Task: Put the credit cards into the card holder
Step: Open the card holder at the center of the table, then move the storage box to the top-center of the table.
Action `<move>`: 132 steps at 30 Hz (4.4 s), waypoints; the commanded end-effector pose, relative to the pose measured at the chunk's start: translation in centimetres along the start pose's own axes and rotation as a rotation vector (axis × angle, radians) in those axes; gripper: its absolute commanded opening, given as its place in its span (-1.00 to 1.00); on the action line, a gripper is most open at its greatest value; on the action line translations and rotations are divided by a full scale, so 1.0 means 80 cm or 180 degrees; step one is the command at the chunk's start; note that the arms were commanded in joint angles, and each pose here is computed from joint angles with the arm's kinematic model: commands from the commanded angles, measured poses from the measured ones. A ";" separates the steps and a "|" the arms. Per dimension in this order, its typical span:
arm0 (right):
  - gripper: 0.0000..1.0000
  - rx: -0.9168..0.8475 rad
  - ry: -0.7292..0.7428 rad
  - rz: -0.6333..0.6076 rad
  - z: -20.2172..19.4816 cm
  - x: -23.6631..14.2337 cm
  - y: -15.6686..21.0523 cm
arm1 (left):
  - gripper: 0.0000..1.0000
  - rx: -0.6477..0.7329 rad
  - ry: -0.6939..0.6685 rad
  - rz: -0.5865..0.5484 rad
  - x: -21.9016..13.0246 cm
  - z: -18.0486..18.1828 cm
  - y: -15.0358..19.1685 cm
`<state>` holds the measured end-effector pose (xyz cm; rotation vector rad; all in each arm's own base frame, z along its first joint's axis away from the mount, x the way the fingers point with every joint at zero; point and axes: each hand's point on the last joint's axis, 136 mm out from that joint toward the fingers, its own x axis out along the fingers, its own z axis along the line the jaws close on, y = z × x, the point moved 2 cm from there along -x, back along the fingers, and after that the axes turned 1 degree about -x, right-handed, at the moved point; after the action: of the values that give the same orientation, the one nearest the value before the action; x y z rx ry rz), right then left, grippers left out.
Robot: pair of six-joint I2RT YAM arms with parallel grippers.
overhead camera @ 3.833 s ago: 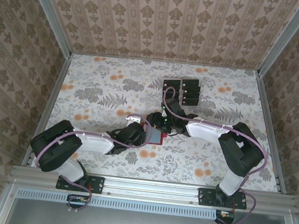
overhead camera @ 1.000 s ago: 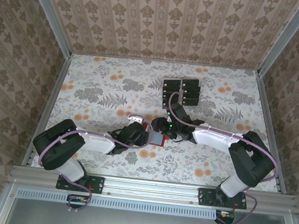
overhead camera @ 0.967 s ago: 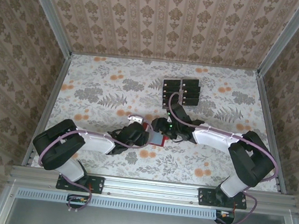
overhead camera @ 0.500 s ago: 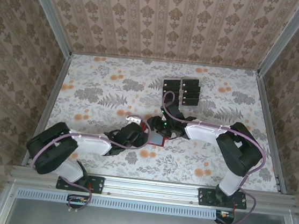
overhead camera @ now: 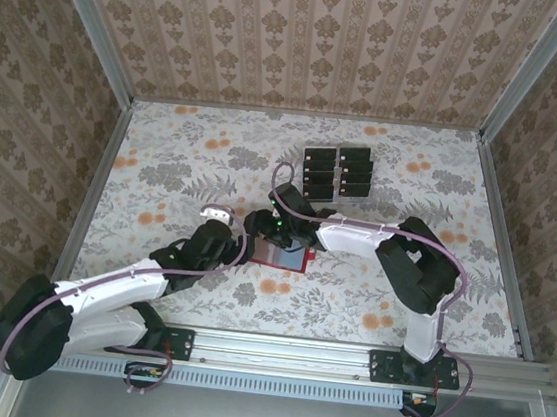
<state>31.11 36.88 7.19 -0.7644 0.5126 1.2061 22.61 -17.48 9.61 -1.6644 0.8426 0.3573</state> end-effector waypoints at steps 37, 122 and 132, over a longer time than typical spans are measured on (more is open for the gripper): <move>0.25 -0.0819 0.1733 -0.0622 -0.162 -0.213 -0.201 | 1.00 0.0203 -0.0391 0.0757 0.086 -0.026 0.004; 0.09 -0.2950 0.2023 0.0345 -0.162 -0.090 -0.188 | 1.00 -0.0110 -0.0283 0.0643 0.069 -0.015 -0.006; 0.01 -0.2918 0.1948 0.0408 -0.146 -0.097 -0.148 | 1.00 -0.0125 -0.0232 0.0638 0.072 -0.018 -0.005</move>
<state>43.06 20.98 7.98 -1.9583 0.4561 1.2627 26.71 -20.95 6.52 -1.5640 0.9558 0.5711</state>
